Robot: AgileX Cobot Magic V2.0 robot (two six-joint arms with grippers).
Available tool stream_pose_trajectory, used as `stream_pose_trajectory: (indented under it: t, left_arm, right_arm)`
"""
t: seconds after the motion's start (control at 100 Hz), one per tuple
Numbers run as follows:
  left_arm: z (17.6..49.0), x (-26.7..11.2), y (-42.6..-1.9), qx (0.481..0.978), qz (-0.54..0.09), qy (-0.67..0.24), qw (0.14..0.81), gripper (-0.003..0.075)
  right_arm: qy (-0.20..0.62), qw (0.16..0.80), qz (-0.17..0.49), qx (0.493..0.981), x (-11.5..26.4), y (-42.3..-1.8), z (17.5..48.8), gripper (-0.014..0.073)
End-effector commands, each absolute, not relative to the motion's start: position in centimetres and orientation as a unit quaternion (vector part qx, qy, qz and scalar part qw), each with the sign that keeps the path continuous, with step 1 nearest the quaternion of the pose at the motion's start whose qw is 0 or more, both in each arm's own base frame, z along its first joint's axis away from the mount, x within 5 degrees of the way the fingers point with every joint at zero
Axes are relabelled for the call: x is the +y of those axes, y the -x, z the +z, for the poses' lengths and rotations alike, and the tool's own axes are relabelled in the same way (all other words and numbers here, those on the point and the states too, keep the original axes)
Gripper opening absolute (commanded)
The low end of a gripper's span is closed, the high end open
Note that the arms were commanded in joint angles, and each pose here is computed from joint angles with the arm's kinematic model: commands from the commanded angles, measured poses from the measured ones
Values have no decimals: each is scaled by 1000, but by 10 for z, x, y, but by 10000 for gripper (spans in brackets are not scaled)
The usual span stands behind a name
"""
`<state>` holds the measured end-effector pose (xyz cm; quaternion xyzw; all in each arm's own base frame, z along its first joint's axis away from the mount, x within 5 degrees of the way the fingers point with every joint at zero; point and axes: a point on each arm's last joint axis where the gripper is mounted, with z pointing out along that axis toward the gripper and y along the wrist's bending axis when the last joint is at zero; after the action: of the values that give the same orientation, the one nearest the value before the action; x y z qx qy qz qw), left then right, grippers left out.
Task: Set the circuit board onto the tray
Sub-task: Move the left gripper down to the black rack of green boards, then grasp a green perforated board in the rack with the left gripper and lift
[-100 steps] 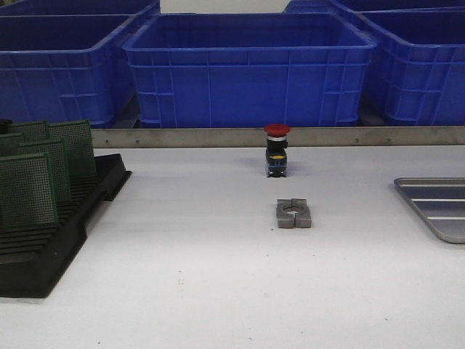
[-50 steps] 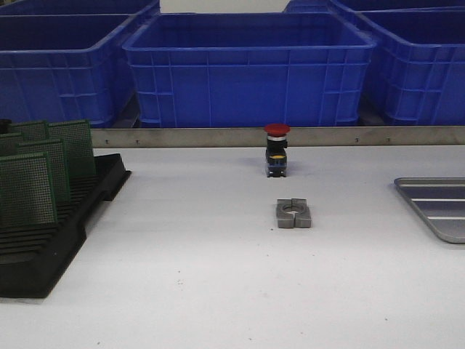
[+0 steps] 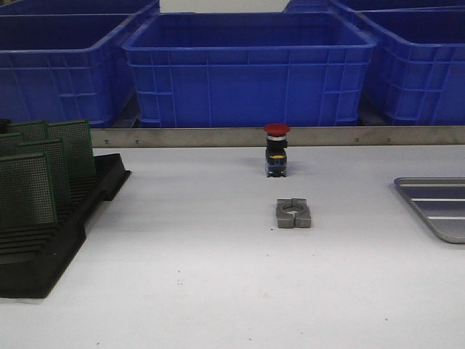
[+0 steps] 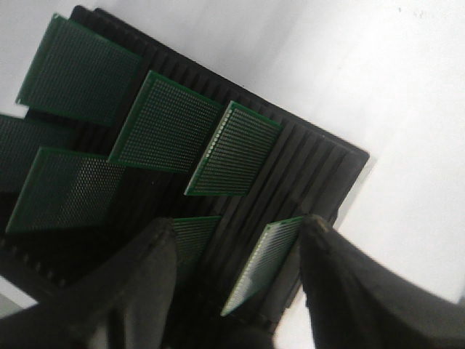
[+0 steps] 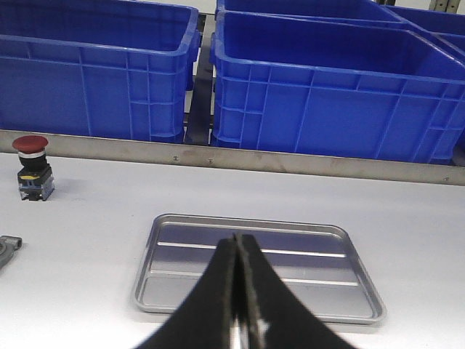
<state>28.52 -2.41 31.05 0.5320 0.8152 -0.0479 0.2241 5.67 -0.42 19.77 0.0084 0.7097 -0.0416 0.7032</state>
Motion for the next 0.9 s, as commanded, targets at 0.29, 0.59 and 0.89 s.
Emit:
stream_pose_trajectory:
  t: [0.29,0.59,0.89]
  left_arm:
    - [290,-48,-323,736,-25,-630,249,367]
    - [258,-64,-337,732,-54,-644,214,367]
    - [243,-66,-341,737,-80,-644,191,244]
  right_arm:
    - [-2,737,-50,674,-4,-55,206,-60]
    - [-2,737,-50,674,-4,-55,206,-60]
    - [-2,737,-50,674,-4,-55,206,-60]
